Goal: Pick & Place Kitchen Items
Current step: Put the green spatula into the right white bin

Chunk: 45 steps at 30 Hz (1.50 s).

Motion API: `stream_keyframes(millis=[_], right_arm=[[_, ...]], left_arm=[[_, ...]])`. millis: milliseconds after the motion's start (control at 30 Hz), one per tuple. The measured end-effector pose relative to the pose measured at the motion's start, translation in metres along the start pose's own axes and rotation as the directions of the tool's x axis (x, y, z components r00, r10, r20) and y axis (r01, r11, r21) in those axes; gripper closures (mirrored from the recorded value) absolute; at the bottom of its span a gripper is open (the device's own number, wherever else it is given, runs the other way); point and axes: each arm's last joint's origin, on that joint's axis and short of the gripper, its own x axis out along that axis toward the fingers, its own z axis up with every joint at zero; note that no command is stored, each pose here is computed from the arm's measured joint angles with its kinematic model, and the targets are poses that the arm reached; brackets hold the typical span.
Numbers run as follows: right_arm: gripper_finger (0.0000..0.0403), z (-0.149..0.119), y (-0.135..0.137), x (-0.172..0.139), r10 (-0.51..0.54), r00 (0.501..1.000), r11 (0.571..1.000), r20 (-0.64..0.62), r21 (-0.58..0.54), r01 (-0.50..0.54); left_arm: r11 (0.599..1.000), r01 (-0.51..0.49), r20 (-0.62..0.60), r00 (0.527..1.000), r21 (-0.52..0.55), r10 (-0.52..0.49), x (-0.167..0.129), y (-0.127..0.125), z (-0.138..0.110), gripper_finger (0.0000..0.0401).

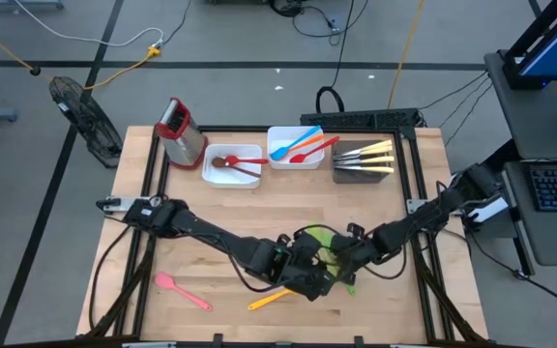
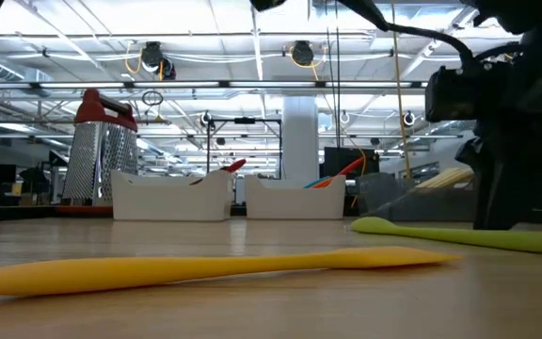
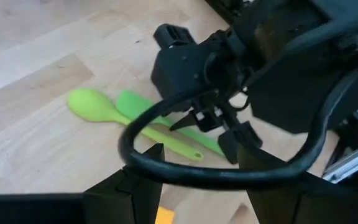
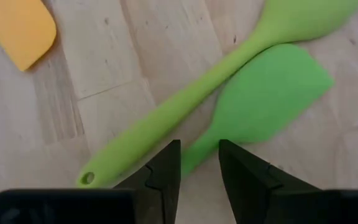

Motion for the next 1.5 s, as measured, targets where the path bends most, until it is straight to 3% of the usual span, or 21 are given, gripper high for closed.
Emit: stream_keyframes(millis=[267,400,700,1500], right_arm=[[0.0297,-0.004,-0.01,0.004,-0.148,0.989,0.989,-0.007,-0.012,0.148],[0.0295,-0.004,-0.027,0.004,-0.301,0.953,0.953,-0.034,-0.04,0.3],[0.0286,0.011,-0.056,0.008,-0.45,0.893,0.891,0.012,-0.064,0.45],[0.0286,0.019,-0.067,0.006,-0.427,0.904,0.904,-0.015,-0.002,0.427]], left_arm=[[1.0,-0.015,0.013,1.0,-0.003,0.015,-0.009,-0.001,-0.005,0.0192],[1.0,-0.014,0.014,1.0,-0.011,0.015,-0.01,-0.001,-0.006,0.0192],[1.0,-0.024,0.041,0.999,-0.013,0.024,-0.01,-0.002,-0.005,0.0192],[1.0,-0.021,0.057,0.998,-0.015,0.022,-0.013,-0.004,-0.009,0.0192]])
